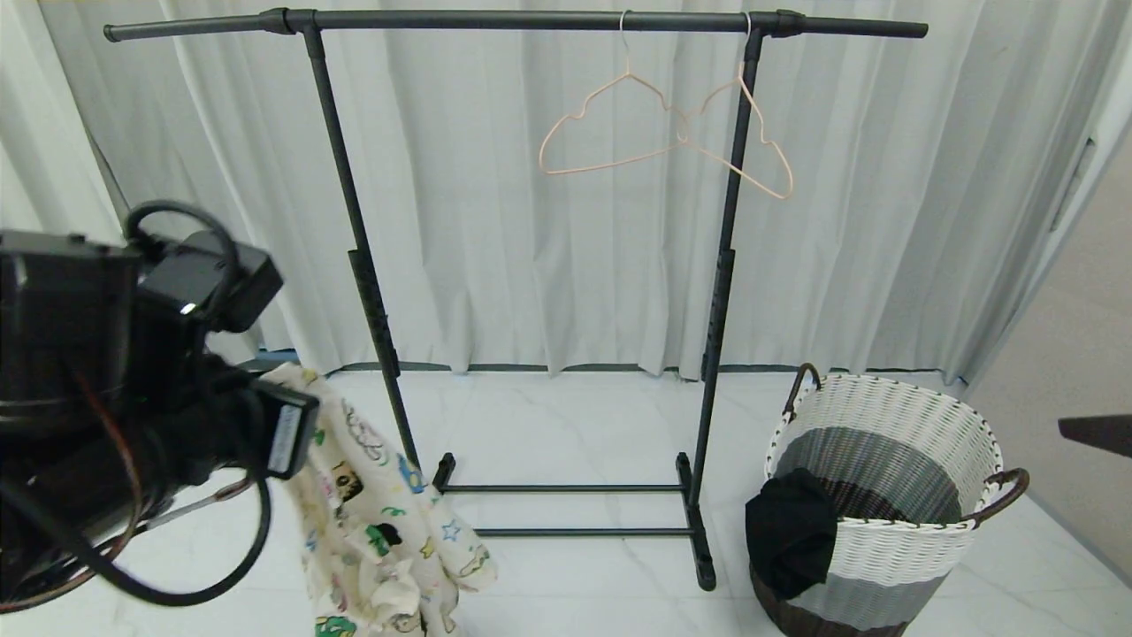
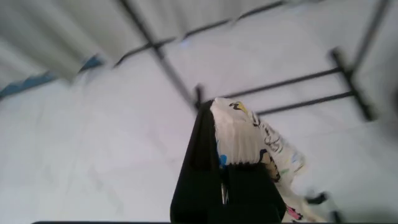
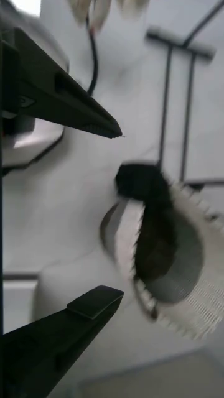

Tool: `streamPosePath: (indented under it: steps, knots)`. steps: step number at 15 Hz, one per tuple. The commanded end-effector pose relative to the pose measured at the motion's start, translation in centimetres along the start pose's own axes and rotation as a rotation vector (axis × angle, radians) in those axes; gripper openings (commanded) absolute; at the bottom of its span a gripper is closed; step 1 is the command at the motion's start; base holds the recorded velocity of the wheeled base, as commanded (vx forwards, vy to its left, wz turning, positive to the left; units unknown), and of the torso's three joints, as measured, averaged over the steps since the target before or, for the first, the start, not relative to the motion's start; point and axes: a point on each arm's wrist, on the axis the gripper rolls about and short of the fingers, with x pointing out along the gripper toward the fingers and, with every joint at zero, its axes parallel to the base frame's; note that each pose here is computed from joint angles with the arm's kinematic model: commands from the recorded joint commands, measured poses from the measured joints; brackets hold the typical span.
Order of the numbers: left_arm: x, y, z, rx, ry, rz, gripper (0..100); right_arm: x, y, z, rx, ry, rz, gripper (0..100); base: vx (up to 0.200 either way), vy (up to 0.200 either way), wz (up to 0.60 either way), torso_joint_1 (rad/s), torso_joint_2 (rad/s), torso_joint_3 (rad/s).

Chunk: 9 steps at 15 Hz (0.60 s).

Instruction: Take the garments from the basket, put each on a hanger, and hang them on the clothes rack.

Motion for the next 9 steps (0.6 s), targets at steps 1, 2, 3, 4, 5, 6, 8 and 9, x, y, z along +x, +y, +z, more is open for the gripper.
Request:
streamPosePath:
  steps: [1, 2, 3, 4, 5, 6, 8, 9]
  knots:
    - [-2.0, 3.1, -4.7, -0.058, 0.063, 0.14, 0, 0.3, -0.9, -2.3, -0.029, 0.051, -0.089, 100, 0.0, 0.0, 0.0, 0.0, 0.0, 0.0]
    - [-1.9, 3.7, -5.6, -0.075, 0.102, 0.185, 0, 0.6, -0.9, -2.7, -0.037, 0.066, -0.104, 100, 0.0, 0.0, 0.0, 0.0, 0.0, 0.0]
    - [-1.7, 4.3, -6.2, -0.094, 0.132, 0.229, 0, 0.8, -0.9, -2.8, -0.037, 0.06, -0.109, 100, 0.0, 0.0, 0.0, 0.0, 0.0, 0.0]
    - [-1.7, 4.5, -6.2, -0.103, 0.137, 0.243, 0, 1.0, -0.9, -2.6, -0.032, 0.044, -0.109, 100, 0.0, 0.0, 0.0, 0.0, 0.0, 0.0]
    - [-1.7, 4.6, -6.2, -0.104, 0.137, 0.246, 0, 1.1, -0.8, -2.4, -0.028, 0.03, -0.106, 100, 0.0, 0.0, 0.0, 0.0, 0.0, 0.0]
    - [-1.8, 4.6, -6.2, -0.105, 0.134, 0.247, 0, 1.2, -0.8, -2.2, -0.024, 0.021, -0.102, 100, 0.0, 0.0, 0.0, 0.0, 0.0, 0.0]
    - [-1.8, 4.6, -6.2, -0.102, 0.134, 0.246, 0, 1.4, -0.7, -1.7, -0.007, -0.026, -0.092, 100, 0.0, 0.0, 0.0, 0.041, -0.2, -0.146]
    - [-1.8, 4.6, -6.3, -0.101, 0.136, 0.246, 0, 1.5, -0.6, -1.4, -0.003, -0.041, -0.088, 100, 0.0, 0.0, 0.0, 0.066, -0.32, -0.251]
